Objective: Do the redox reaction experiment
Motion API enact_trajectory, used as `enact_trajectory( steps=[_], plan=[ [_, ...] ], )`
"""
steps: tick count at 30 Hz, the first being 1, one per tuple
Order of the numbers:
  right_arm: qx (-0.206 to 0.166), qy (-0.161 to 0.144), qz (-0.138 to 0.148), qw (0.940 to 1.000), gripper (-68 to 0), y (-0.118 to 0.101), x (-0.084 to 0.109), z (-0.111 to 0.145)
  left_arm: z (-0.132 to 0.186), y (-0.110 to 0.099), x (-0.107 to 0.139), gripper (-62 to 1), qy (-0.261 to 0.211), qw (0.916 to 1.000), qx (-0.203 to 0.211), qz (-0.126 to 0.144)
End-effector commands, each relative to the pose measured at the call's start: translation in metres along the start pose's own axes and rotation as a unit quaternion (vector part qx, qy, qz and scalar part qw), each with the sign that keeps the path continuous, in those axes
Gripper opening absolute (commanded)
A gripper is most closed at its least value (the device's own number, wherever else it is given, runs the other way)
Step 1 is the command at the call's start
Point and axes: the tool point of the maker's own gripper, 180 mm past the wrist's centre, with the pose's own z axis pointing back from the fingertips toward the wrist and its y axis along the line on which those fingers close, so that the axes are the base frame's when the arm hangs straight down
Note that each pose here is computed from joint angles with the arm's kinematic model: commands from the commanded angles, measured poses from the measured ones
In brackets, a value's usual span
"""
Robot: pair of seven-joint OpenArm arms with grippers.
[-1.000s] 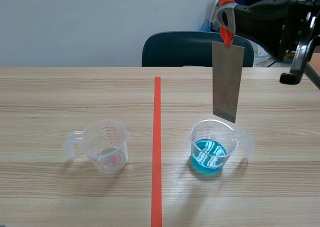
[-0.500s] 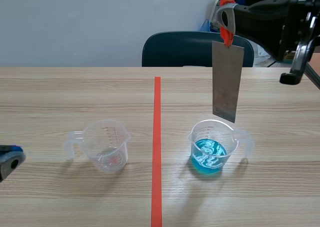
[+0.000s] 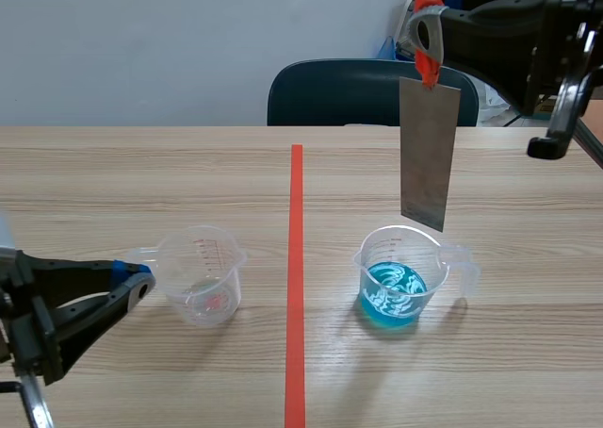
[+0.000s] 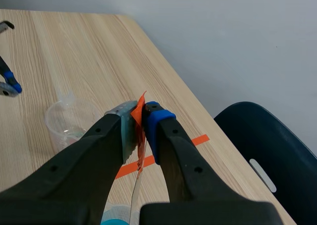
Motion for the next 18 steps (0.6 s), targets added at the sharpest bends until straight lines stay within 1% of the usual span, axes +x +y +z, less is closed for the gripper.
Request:
enact_trajectory(
  steps=[1, 5, 7, 11, 15, 18],
  plan=[
    [0.006, -0.025, 0.009, 0.9996, -67.1, 0.000, 0.015, -0.001, -0.006, 0.002, 0.007, -57.7, -0.020, 0.9998, 0.001, 0.004],
    [0.006, -0.025, 0.009, 0.9996, -67.1, 0.000, 0.015, -0.001, -0.023, 0.005, 0.001, -57.7, -0.031, 0.9992, -0.004, 0.025],
    [0.006, -0.025, 0.009, 0.9996, -67.1, 0.000, 0.015, -0.001, -0.030, 0.007, 0.000, -57.7, -0.035, 0.9989, -0.006, 0.029],
    [0.006, -0.025, 0.009, 0.9996, -67.1, 0.000, 0.015, -0.001, -0.046, 0.010, 0.002, -57.7, -0.052, 0.9975, -0.008, 0.047],
    [0.006, -0.025, 0.009, 0.9996, -67.1, 0.000, 0.015, -0.001, -0.063, 0.006, 0.006, -57.7, -0.050, 0.9975, -0.021, 0.046],
    [0.006, -0.026, 0.009, 0.9996, -67.1, 0.000, 0.015, -0.001, -0.074, 0.004, 0.017, -57.7, -0.066, 0.9965, -0.029, 0.041]
  ],
)
